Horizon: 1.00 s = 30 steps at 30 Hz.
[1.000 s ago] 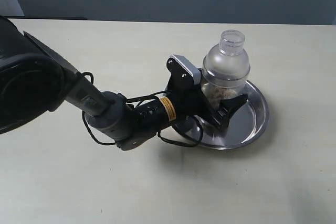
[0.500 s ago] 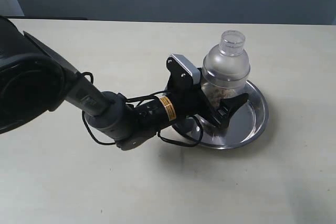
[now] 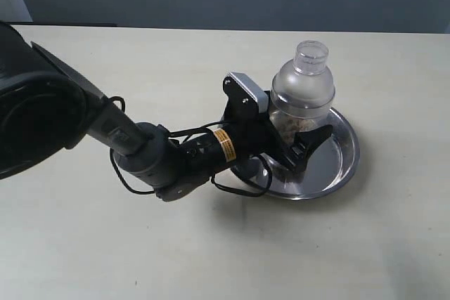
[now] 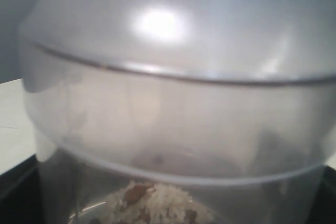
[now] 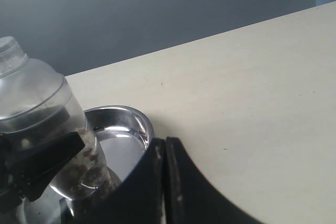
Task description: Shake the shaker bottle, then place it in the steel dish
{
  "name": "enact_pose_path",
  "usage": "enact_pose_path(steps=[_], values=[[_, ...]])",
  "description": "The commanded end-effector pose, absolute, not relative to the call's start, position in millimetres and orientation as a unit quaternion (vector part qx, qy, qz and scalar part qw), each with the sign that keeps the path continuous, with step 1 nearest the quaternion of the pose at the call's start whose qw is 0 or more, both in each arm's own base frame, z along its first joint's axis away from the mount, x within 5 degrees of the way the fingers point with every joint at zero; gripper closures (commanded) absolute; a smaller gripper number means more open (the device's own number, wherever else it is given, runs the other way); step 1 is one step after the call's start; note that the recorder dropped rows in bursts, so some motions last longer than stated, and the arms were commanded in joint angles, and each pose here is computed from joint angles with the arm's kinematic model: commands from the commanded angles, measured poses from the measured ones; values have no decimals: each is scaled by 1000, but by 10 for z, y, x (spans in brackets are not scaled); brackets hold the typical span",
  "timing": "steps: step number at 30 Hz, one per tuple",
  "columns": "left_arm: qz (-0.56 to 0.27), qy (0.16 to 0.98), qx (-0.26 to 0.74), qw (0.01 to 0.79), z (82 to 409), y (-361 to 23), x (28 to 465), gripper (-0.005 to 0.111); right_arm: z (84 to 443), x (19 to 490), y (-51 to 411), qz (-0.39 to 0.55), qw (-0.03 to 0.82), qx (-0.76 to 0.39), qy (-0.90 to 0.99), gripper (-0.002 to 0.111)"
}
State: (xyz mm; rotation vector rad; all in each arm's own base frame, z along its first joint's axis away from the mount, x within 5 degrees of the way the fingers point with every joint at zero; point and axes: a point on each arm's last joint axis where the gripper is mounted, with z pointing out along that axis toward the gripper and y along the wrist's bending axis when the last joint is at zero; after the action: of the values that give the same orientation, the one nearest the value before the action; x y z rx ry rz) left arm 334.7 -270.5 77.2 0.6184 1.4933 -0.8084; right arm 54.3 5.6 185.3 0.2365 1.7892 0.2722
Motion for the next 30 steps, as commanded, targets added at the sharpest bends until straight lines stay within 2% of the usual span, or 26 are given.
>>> enact_pose_path(steps=[1,13,18,30], values=[[-354,643,268,624,804,-2716,3349,17,1860,542,55,116,617,99,772,109],[-355,642,270,624,805,-2718,3346,17,1860,542,55,116,617,99,772,109],[-338,621,309,636,826,-2733,3326,17,1860,542,55,116,617,99,772,109],[-322,652,244,641,829,-2569,3388,17,1860,542,54,115,617,98,772,109]])
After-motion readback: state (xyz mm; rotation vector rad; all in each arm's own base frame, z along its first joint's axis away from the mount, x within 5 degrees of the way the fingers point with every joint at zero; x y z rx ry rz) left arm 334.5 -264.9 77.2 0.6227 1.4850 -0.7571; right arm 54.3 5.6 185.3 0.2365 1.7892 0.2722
